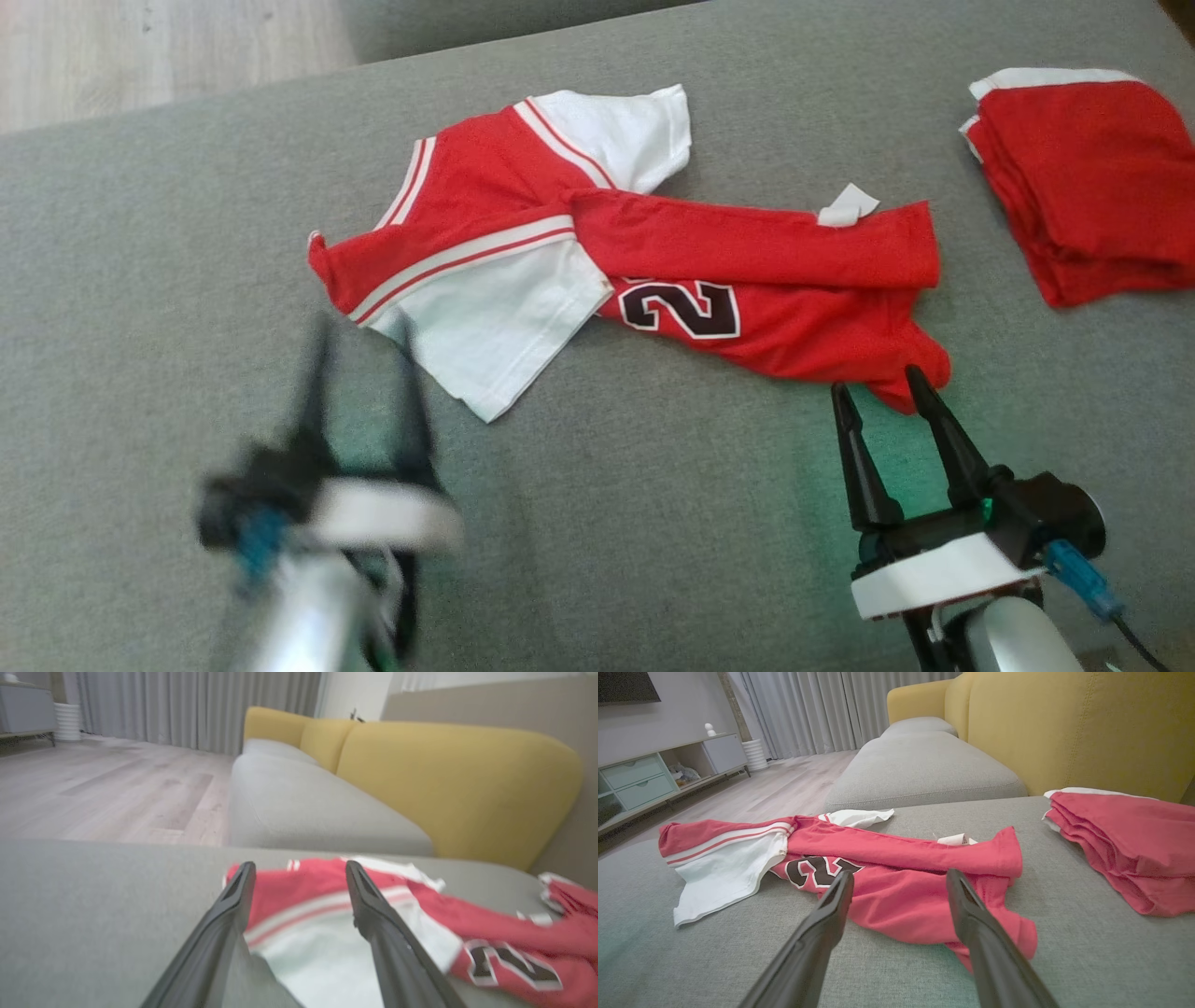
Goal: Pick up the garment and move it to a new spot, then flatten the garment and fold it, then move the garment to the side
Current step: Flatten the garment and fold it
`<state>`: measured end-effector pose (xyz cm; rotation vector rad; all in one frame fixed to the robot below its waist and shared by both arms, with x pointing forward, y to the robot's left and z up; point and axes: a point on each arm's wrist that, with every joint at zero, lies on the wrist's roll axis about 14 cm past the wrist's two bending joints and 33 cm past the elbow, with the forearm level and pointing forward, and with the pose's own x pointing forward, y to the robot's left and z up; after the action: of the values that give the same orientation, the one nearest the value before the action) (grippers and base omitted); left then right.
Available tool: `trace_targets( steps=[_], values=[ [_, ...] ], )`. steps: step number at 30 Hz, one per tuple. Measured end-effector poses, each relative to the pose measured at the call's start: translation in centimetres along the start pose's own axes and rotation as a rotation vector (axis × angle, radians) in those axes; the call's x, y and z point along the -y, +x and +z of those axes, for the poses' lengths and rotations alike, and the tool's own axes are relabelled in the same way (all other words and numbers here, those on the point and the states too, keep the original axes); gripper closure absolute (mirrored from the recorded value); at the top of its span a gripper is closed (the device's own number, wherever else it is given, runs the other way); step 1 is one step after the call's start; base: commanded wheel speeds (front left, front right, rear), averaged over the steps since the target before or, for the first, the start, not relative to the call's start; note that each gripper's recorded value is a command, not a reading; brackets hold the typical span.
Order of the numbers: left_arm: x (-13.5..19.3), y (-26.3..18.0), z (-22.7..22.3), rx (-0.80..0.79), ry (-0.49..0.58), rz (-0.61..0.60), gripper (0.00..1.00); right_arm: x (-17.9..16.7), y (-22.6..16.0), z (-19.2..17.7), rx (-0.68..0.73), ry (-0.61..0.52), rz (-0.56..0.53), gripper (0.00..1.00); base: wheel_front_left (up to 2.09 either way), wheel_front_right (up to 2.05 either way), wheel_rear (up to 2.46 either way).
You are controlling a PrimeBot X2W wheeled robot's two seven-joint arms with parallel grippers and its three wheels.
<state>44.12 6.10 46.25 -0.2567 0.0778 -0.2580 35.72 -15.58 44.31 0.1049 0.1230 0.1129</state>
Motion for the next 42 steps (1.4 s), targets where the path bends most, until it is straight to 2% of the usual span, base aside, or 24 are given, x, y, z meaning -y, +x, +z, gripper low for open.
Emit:
trace_targets(
  steps=[4, 8, 14, 21, 22, 23, 24, 25, 26, 34, 42],
  values=[
    [2.9, -3.3, -3.7, -0.099, 0.117, -0.101, 0.0, -0.4, 0.2, -0.3, -0.009, 0.002, 0.014, 0.0, 0.0, 0.0, 0.0],
    [4.6, -4.2, -5.7, -0.153, 0.201, -0.181, 0.0, -0.7, 0.5, -0.3, -0.008, 0.002, 0.024, 0.0, 0.0, 0.0, 0.0],
    [3.7, -4.1, -9.0, -0.255, 0.297, -0.182, 0.0, -0.8, 0.3, -0.6, -0.019, 0.003, 0.026, 0.0, 0.0, 0.0, 0.0],
    [2.9, -2.9, -10.5, -0.312, 0.32, -0.163, 0.0, -0.1, -0.2, -0.7, -0.025, 0.002, 0.0, 0.0, 0.0, 0.0, 0.0],
    [2.9, -2.8, -10.6, -0.316, 0.314, -0.162, 0.09, 0.0, -0.3, -0.7, -0.025, 0.002, -0.003, 0.0, 0.0, 0.0, 0.0],
    [3.0, -2.8, -10.7, -0.318, 0.312, -0.162, 0.41, 0.1, -0.3, -0.7, -0.024, 0.002, -0.005, 0.0, 0.0, 0.0, 0.0],
    [3.0, -2.8, -10.7, -0.32, 0.31, -0.163, 0.61, 0.1, -0.4, -0.7, -0.023, 0.002, -0.007, 0.0, 0.0, 0.0, 0.0],
    [3.0, -2.8, -10.7, -0.319, 0.308, -0.163, 0.91, 0.1, -0.4, -0.7, -0.023, 0.001, -0.008, 0.0, 0.0, 0.0, 0.0],
    [3.1, -2.7, -10.6, -0.318, 0.308, -0.164, 1.0, 0.1, -0.4, -0.7, -0.023, 0.001, -0.008, 0.0, 0.0, 0.0, 0.0],
    [3.3, -2.4, -8.8, -0.259, 0.309, -0.154, 1.0, -0.3, -0.2, -0.4, -0.013, 0.002, 0.009, 0.0, 0.0, 0.0, 0.0],
    [3.1, -1.6, -2.7, -0.064, 0.285, -0.095, 1.0, -0.2, 0.3, 0.2, 0.007, 0.0, 0.011, 0.0, 0.0, 0.0, 0.0]
  ],
)
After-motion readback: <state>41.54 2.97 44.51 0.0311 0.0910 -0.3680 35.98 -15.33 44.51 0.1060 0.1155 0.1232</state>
